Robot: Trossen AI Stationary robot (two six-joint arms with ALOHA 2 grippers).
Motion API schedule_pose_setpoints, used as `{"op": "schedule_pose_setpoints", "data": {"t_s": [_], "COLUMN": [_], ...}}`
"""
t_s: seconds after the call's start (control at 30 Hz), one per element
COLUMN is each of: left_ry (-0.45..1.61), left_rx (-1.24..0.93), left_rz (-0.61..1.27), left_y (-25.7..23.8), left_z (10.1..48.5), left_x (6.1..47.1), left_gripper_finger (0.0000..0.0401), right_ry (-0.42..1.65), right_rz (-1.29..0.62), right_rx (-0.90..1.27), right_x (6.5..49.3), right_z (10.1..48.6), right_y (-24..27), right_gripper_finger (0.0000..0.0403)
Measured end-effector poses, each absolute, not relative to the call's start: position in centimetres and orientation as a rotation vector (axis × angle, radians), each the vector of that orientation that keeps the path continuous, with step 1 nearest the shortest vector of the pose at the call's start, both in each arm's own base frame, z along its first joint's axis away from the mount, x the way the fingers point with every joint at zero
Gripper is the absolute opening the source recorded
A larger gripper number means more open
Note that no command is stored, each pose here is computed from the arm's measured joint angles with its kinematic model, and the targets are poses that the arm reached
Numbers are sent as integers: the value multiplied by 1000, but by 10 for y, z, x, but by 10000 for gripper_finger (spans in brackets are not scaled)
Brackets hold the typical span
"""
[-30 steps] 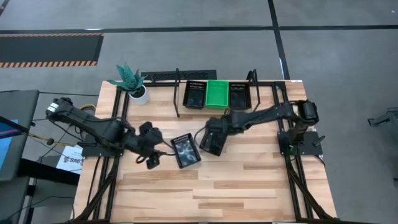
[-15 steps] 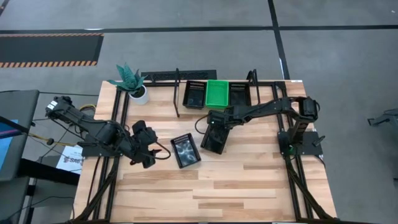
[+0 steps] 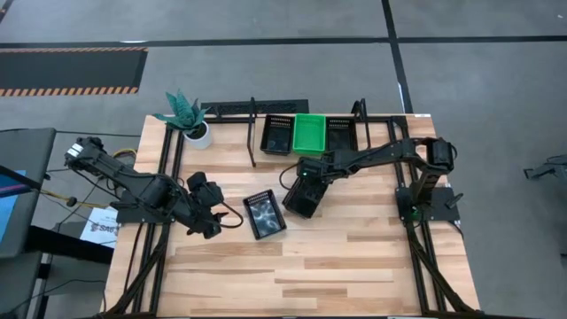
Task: Stack baskets on shelf by color
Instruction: Stack the black basket on top of the black basket on the shelf
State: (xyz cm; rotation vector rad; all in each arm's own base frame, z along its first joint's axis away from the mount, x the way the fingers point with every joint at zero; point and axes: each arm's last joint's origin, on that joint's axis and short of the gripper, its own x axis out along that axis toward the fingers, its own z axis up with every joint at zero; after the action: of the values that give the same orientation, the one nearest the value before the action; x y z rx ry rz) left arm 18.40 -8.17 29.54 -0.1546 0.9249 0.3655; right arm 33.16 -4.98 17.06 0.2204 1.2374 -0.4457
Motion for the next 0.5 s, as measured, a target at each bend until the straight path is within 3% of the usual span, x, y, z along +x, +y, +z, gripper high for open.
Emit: {"op": "schedule_pose_setpoints", "data": {"t_s": [0.23,0.5], "left_ry": [926,925], "left_rx": [-165,-173], "left_rz": [374,377], "left_y": [-82,-82], "left_z": [293,293], "left_x": [184,184], "left_gripper_finger": [261,261], "right_ry": [1216,1091], "right_rz": [-438,-400], "right_rx": [244,240], "right_x": [333,327], "right_z": [177,228], "right_y": [-49,-48], "right_gripper_finger": [12,5]}}
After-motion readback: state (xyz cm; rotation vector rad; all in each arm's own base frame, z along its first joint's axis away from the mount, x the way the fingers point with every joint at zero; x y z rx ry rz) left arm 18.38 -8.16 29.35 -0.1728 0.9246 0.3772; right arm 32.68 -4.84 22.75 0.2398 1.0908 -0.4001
